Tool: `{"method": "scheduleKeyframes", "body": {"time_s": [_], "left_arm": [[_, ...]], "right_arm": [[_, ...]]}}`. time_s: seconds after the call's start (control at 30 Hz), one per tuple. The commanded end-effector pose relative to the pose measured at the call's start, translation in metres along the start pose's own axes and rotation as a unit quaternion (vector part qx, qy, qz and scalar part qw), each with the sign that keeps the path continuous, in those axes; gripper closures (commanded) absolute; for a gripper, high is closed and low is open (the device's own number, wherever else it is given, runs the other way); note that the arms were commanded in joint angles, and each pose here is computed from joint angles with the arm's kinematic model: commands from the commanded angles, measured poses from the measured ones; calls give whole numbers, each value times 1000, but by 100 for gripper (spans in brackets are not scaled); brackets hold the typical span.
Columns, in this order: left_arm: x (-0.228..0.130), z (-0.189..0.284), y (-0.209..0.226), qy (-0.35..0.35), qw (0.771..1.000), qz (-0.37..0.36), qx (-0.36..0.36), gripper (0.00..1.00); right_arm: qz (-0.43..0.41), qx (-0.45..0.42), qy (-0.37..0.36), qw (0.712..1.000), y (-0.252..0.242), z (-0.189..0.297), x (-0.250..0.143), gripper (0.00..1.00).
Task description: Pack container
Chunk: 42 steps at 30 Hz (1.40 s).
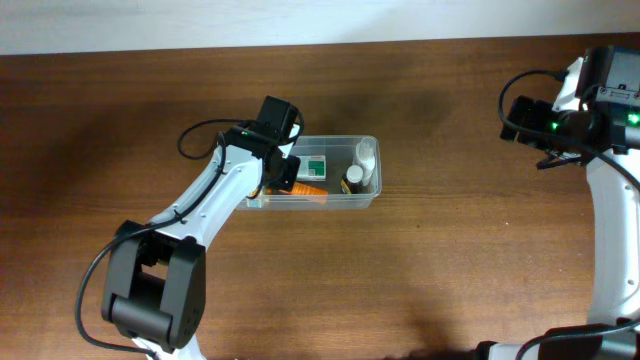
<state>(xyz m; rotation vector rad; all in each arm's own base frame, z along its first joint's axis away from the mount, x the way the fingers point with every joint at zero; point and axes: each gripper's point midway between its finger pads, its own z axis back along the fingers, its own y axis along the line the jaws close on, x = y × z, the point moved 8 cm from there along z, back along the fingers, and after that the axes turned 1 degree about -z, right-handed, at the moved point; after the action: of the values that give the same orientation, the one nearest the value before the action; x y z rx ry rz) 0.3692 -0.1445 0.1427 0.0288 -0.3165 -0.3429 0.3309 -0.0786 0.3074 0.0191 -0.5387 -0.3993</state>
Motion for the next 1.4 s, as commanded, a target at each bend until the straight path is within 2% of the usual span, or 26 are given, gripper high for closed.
{"method": "scheduleKeyframes", "body": {"time_s": [0.0,0.2,0.57,1.37], "left_arm": [[-4,-4,3,11,1000,-1,17,91],[-4,-7,3,13,1000,-2,17,91],[-13,-38,0,56,998,-6,18,91],[-14,-40,0,58,998,-6,18,90]], "right_arm": [[-6,-5,-5,1000,-2,1,2,2],[-6,-5,-5,1000,-2,1,2,2],[-6,-5,-5,1000,-2,1,2,2],[-6,-5,-5,1000,-2,1,2,2]]}}
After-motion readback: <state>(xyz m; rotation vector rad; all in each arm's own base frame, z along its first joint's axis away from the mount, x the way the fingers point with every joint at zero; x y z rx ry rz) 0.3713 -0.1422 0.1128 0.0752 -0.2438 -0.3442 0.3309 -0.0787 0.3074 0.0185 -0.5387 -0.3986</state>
